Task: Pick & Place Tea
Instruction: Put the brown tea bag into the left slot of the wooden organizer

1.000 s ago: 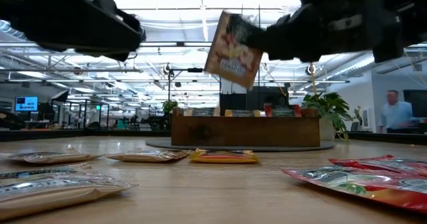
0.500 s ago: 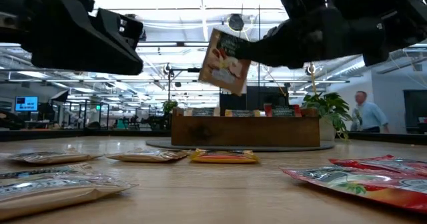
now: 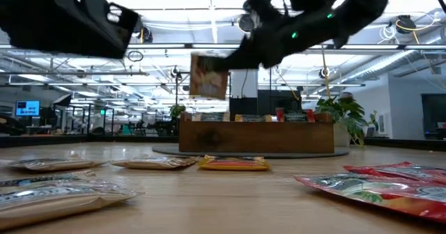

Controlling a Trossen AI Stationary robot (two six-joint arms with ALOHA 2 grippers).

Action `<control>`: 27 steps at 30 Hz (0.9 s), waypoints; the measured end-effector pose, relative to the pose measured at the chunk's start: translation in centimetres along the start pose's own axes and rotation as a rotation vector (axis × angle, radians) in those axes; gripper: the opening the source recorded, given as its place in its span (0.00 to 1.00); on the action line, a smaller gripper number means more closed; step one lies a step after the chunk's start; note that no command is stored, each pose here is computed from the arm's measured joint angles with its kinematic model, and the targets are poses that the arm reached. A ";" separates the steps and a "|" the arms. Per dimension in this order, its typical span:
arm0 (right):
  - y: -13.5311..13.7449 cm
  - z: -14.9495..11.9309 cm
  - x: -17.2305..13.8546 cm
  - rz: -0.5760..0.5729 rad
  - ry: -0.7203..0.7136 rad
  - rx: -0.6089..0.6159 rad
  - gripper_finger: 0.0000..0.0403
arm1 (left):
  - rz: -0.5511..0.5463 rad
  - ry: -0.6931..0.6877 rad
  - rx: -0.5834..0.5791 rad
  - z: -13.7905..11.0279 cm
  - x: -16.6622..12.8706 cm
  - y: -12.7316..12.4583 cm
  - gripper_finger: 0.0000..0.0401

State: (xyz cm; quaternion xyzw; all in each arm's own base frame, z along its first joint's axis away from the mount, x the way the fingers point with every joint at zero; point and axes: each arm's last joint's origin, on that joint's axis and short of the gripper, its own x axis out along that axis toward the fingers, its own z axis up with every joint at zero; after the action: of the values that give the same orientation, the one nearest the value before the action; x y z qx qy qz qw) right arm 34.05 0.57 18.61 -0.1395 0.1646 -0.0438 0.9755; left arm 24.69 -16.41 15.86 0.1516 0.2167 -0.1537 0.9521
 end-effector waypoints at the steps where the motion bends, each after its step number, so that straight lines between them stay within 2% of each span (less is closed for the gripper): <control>1: -0.8 -0.3 0.1 -0.015 0.028 0.006 0.00 | -0.002 -0.009 -0.008 0.2 -0.1 -0.1 0.04; 4: -2.7 -1.3 0.5 -0.043 0.065 0.083 0.00 | -0.018 -0.003 0.010 0.1 -0.3 -0.5 0.07; 9: -3.9 -2.1 0.8 0.019 0.063 0.183 0.00 | 0.021 0.005 0.026 0.1 -0.4 -0.4 0.07; 16: -2.8 -1.8 0.8 0.052 0.062 0.179 0.00 | 0.044 0.009 0.020 0.1 -0.2 0.0 0.01; 22: -2.2 -2.0 1.1 0.060 0.057 0.199 0.00 | 0.050 0.010 -0.003 0.1 -0.2 0.2 0.07; 27: -1.8 -3.6 2.0 0.064 0.108 0.199 0.00 | 0.051 0.009 -0.011 0.1 -0.2 0.2 0.09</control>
State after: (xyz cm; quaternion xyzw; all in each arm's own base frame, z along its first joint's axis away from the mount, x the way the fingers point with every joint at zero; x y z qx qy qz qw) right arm 34.71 -2.36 15.27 -0.0342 0.2160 -0.0361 0.9751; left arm 24.65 -16.17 16.04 0.1524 0.2179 -0.1272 0.9556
